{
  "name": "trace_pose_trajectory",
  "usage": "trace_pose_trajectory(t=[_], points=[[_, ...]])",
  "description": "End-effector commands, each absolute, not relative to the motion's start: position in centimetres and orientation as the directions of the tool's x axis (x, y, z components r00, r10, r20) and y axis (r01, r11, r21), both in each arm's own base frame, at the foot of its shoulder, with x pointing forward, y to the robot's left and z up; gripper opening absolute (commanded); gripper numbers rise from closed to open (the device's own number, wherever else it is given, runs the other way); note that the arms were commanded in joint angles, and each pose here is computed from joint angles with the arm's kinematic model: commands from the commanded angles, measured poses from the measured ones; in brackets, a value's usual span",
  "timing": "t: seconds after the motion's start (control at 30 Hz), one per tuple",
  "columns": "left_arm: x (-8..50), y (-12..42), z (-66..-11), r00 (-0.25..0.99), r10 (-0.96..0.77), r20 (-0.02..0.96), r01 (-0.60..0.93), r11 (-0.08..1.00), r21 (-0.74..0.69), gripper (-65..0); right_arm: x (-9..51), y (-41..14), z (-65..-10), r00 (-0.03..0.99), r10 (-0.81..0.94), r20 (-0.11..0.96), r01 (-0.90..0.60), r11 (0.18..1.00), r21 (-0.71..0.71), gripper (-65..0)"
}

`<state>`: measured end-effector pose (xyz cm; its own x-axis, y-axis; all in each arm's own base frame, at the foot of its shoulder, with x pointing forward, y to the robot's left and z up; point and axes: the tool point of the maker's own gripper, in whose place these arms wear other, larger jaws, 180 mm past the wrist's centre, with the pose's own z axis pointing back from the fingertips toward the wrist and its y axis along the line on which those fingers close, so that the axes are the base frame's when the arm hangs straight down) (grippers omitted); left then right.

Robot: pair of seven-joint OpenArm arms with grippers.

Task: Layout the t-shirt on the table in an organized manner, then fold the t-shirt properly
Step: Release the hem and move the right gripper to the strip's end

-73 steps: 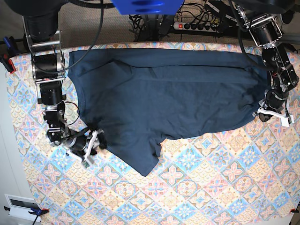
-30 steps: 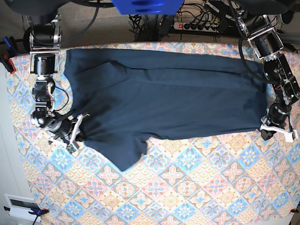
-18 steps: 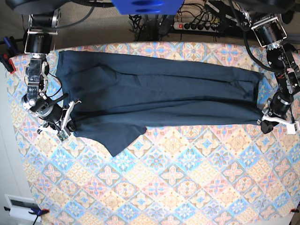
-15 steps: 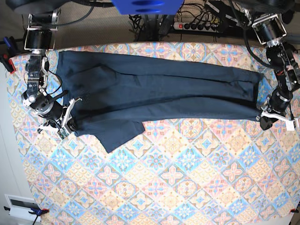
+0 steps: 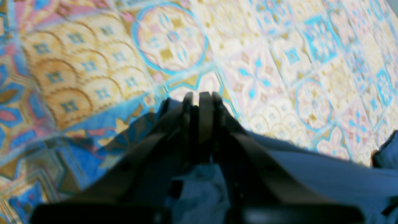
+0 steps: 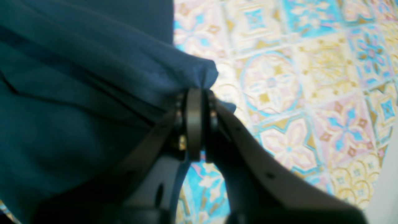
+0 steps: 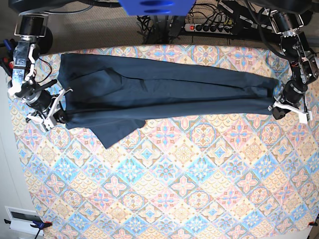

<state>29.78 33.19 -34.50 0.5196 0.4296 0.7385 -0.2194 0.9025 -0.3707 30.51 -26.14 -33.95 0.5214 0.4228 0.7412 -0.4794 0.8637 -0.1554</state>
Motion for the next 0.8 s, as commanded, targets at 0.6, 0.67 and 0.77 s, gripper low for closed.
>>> trace_pose_trajectory(t=[0.6, 0.67, 0.77], points=[[27.6, 29.5, -37.7, 0.749, 0.293, 0.594, -0.115, 0.941, -0.319, -54.4, 26.4, -28.7, -37.2, 0.628, 0.531, 0.57, -0.507, 0.834, -0.218, -61.6], [27.3, 30.7, -37.2, 0.736, 0.321, 0.596, -0.148, 0.936, -0.321, -44.1, 26.4, -28.9, -37.2, 0.63, 0.531, 0.566, -0.503, 0.835, -0.224, -55.6], [27.3, 32.3, -36.4, 0.696, 0.365, 0.619, -0.192, 0.925, -0.329, -27.7, 27.5, -29.1, -34.9, 0.589, 0.538, 0.603, -0.485, 0.832, -0.269, -45.8]])
